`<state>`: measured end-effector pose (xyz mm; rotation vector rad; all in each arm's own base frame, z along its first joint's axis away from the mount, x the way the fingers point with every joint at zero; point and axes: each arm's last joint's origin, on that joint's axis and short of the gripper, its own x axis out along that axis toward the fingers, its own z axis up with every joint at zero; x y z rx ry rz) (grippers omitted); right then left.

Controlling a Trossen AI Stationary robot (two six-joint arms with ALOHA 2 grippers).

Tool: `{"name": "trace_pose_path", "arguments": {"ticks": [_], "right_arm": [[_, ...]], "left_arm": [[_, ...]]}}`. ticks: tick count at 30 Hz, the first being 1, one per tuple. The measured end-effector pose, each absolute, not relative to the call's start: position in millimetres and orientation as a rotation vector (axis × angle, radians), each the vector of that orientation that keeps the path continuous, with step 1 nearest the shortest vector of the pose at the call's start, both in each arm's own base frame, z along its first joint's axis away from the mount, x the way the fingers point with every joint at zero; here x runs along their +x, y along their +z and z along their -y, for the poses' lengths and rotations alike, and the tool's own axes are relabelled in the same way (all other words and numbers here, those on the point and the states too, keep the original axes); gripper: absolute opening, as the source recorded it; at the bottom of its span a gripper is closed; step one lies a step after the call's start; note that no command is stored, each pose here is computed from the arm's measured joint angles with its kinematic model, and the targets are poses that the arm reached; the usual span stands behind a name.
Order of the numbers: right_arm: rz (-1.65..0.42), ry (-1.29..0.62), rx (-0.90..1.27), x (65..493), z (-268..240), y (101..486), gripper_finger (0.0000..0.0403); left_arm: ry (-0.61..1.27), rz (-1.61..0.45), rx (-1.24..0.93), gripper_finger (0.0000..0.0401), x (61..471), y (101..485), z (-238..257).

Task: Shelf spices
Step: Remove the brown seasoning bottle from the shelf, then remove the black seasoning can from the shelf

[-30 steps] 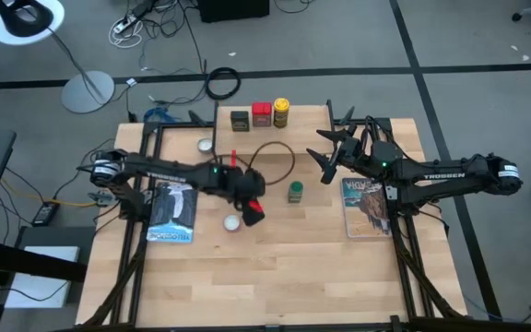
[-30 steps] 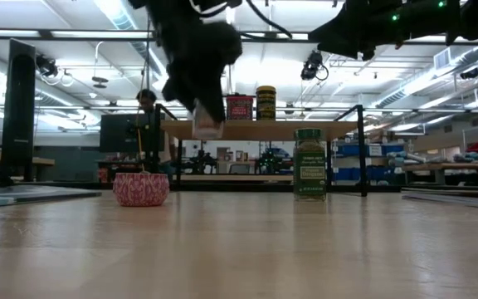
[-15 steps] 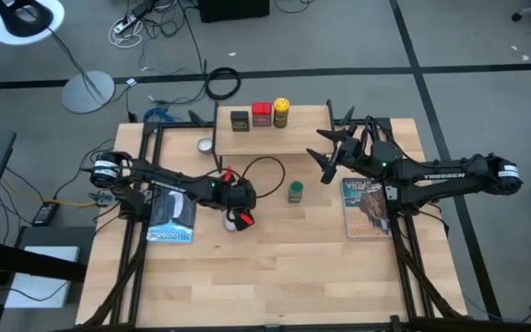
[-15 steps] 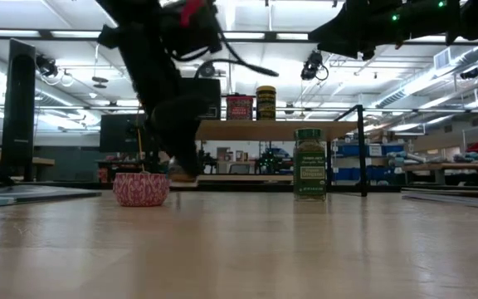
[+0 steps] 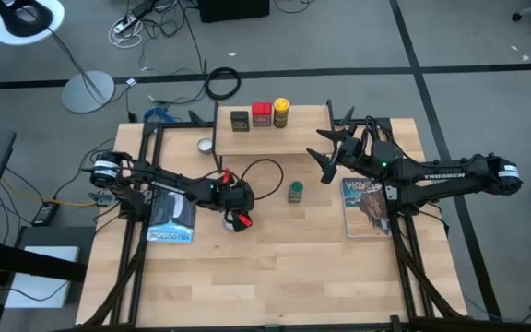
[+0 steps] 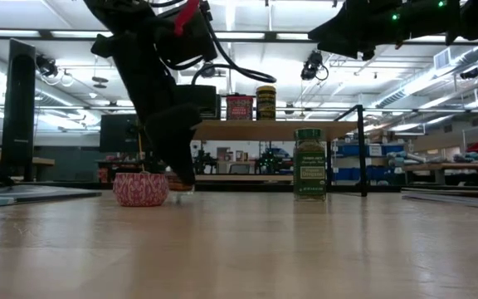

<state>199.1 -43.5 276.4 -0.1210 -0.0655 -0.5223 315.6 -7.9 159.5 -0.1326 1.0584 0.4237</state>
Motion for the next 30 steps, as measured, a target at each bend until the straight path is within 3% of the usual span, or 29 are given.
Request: {"name": "trace_pose_path", "arguments": {"ticks": [4, 7, 11, 16, 30], "right_arm": [[0.066, -0.522, -0.121, 199, 43, 276, 0.0307], [0.066, -0.521, -0.121, 199, 43, 276, 0.0307], [0.066, -0.521, -0.121, 199, 43, 276, 0.0307], [0.066, -0.521, -0.121, 199, 43, 276, 0.0307], [0.060, -0.517, -0.121, 199, 43, 276, 0.0307]], "left_arm": [[0.417, -1.051, -0.140, 0.0264, 316, 160, 8], [0.422, -1.049, -0.154, 0.0287, 316, 160, 8], [0.432, -1.039, -0.175, 0.0292, 319, 163, 9], [0.396, -0.984, -0.157, 0.0294, 331, 196, 15], [0.513, -1.069, 0.307, 0.0295, 338, 321, -29]]}}
